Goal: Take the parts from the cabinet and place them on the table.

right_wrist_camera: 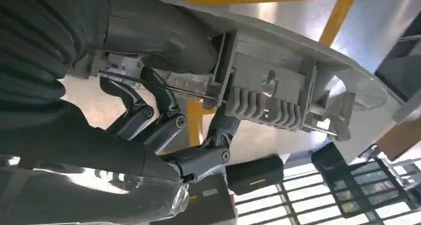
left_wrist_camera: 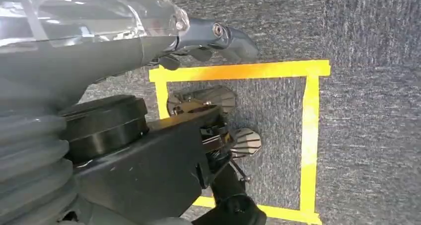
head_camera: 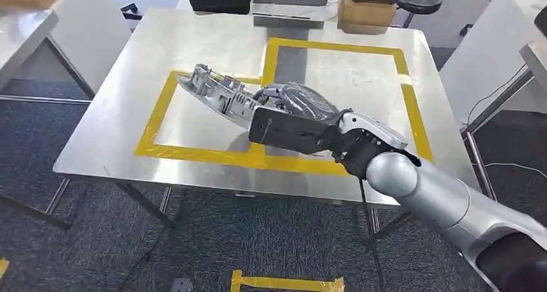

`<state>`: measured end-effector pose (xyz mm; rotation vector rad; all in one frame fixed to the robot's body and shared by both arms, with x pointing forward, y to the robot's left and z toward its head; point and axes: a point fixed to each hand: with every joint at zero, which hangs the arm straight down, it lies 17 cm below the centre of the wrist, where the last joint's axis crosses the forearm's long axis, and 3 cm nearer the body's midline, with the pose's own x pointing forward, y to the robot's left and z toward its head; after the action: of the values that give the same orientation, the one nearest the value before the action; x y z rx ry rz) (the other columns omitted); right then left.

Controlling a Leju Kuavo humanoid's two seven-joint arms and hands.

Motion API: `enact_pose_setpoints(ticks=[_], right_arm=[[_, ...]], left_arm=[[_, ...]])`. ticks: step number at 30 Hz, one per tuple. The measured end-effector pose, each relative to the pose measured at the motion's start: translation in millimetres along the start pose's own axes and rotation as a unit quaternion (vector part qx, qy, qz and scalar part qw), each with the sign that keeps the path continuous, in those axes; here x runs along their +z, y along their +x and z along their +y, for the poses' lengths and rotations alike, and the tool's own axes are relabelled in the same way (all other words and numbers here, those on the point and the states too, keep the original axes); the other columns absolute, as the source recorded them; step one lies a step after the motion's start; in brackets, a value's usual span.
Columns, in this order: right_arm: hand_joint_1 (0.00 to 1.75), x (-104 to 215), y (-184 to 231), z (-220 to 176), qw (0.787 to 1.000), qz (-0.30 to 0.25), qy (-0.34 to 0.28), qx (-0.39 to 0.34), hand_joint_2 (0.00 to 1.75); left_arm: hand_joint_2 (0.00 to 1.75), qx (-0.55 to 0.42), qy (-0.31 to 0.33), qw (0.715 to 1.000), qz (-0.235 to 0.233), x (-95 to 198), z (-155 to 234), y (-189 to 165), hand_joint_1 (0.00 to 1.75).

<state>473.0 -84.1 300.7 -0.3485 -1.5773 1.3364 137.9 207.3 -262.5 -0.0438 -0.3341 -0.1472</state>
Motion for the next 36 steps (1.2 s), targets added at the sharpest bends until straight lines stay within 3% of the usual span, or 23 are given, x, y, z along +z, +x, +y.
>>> enact_pose_setpoints(ticks=[22,36], right_arm=[[1.75,-40.8,-68.9,13.4,0.990,0.118,0.041,0.069,1.75],[1.75,-42.7,-149.3,-6.2,0.958,0.249,0.041,0.136,1.75]], left_arm=[[1.75,-0.020,-0.014,1.000,0.002,0.6,-11.4,2.9,0.00],[1.75,-0.028,-0.022,0.999,0.007,1.4,-18.1,0.7,0.00]])
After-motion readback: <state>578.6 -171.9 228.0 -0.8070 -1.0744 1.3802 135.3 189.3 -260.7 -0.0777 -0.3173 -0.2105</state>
